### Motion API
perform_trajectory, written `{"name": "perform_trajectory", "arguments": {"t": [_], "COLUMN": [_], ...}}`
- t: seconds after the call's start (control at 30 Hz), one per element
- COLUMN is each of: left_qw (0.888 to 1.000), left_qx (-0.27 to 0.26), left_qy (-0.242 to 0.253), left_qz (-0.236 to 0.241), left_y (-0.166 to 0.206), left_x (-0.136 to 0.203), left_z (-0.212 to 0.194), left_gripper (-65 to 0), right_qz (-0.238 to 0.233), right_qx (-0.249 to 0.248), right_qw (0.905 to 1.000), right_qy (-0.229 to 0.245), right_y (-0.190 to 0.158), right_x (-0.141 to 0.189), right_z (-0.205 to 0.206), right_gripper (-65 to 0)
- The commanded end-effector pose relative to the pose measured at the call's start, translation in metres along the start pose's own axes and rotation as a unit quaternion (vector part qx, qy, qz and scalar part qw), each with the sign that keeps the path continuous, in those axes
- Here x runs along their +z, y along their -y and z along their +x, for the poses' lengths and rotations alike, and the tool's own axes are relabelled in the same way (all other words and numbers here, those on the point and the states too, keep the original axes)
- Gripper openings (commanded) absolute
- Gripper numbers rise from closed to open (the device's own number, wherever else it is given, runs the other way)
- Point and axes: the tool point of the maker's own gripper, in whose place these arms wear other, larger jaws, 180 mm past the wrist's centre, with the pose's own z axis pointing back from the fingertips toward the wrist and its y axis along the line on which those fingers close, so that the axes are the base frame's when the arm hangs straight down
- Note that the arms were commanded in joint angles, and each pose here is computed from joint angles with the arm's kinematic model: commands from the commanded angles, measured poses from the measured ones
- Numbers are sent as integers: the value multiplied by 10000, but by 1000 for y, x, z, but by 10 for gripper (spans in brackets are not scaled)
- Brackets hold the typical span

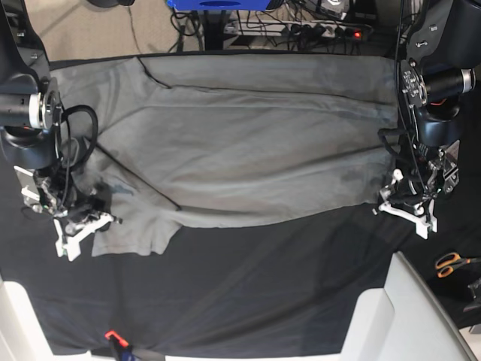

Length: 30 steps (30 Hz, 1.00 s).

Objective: Fold the T-shirt properly
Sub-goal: 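Grasp the shirt's hem-side edge with both grippers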

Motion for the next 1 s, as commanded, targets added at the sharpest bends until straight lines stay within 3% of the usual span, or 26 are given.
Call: {"name": "perform_trajectory", "arguments": {"t": [0.0, 0.17, 0.37, 0.63, 0.97], "left_qw": [9997, 9995, 9995, 9974, 9945], "left_qx": [-31, -40, -143, -702, -898], "left_qy": [-251, -313, -278, 127, 522], "left_qz": [-41, -1, -15, -110, -101], "left_y": [2, -2, 1, 18, 22], "left_x": [0, 0, 1, 27, 43], "left_z": [-10, -18, -11, 45, 81], "left_gripper": [-528, -650, -650, -650, -650], "right_qz": [23, 23, 23, 31, 144], "right_qx": [59, 59, 59, 76, 304], "right_qw": [9996, 9996, 9996, 9994, 9962], "right_qy": [275, 275, 275, 332, 808], "right_y": [0, 0, 0, -1, -13], "right_x": [3, 3, 3, 3, 10], "right_z": [27, 27, 27, 31, 66], "right_gripper": [-650, -650, -650, -650, -650]}}
